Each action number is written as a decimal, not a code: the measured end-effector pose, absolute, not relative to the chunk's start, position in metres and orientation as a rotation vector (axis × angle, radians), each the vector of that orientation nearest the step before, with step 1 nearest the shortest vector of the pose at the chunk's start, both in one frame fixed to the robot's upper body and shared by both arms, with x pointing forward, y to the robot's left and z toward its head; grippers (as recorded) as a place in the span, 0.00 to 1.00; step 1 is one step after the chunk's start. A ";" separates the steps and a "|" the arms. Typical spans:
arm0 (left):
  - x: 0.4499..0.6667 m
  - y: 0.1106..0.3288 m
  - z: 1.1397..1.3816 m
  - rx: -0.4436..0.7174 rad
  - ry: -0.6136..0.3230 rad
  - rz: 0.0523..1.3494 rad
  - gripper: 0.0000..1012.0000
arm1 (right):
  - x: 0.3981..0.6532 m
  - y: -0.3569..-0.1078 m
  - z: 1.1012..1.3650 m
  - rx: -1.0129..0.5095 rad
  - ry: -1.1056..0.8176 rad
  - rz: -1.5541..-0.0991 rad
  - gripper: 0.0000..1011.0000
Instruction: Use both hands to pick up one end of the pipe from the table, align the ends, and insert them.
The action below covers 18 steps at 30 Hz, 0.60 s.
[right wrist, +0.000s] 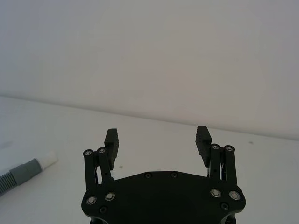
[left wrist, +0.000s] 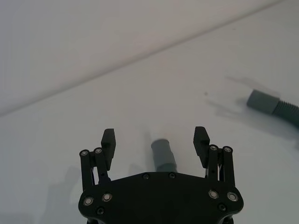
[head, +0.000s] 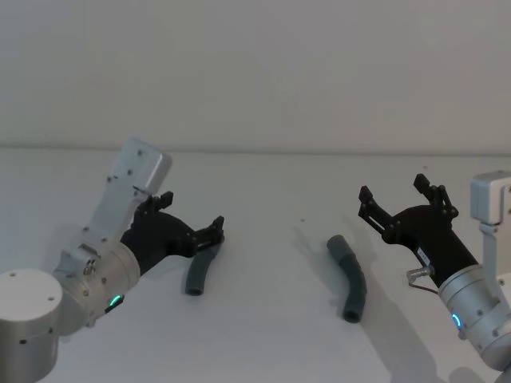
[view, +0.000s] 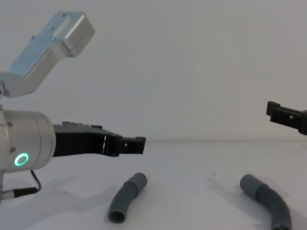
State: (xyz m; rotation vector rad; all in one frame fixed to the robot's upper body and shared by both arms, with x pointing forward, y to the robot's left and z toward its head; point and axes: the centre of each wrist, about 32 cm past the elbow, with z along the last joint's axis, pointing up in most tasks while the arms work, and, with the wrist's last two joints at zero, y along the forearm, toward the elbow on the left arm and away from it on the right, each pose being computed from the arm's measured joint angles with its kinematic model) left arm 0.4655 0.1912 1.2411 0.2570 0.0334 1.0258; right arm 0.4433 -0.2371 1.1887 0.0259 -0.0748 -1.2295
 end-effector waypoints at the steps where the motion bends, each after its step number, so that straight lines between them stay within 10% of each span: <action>1: 0.465 0.191 1.242 0.266 0.037 1.024 0.99 | 0.443 -0.237 1.189 0.026 -0.075 -1.230 0.99; 18: 0.467 0.184 1.244 0.385 0.111 1.011 0.99 | 0.443 -0.237 1.189 0.026 -0.075 -1.229 0.99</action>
